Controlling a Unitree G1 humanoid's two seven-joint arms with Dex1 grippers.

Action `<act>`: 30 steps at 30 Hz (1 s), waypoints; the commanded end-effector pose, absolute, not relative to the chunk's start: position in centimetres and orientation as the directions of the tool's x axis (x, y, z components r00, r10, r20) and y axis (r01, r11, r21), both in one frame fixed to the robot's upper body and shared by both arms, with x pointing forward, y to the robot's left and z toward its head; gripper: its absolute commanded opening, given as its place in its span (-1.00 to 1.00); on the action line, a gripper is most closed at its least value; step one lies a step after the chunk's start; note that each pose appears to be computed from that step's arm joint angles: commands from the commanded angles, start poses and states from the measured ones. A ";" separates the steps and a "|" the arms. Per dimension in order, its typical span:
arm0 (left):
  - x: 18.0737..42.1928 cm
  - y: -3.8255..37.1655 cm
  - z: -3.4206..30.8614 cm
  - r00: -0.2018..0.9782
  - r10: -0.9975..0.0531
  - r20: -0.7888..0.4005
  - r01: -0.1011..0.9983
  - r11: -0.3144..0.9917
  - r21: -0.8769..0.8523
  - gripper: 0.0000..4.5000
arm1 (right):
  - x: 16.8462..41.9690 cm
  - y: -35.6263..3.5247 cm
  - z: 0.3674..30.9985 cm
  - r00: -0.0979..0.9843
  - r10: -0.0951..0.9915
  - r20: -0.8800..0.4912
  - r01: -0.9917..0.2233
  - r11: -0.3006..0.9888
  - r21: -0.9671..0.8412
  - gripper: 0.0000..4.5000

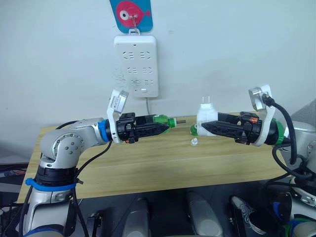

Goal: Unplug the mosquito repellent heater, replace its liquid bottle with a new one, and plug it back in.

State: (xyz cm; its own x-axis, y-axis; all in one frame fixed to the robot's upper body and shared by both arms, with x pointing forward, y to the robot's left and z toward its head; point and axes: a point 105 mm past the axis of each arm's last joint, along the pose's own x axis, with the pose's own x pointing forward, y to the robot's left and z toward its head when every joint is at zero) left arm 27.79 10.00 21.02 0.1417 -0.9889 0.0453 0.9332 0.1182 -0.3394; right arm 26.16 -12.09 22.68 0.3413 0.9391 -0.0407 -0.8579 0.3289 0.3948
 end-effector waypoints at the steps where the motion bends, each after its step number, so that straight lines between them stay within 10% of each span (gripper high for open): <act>1: 26.9 10.0 22.5 0.108 -0.991 0.075 0.951 0.081 -0.300 0.02 | 25.6 -11.8 23.6 0.312 0.950 -0.005 -0.878 0.290 0.380 0.35; 30: 26.3 8.5 22.4 0.041 -0.994 0.097 0.951 0.009 -0.310 0.02 | 24.9 -9.7 23.6 0.244 0.969 0.028 -0.882 0.210 0.421 0.35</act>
State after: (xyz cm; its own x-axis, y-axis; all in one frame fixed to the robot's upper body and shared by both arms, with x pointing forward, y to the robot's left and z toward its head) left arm 26.64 8.78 21.37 0.0650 -0.9956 0.0678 0.9357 0.0372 -0.3508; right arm 25.40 -9.81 22.86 0.2660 0.9640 -0.0008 -0.8651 0.2391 0.4409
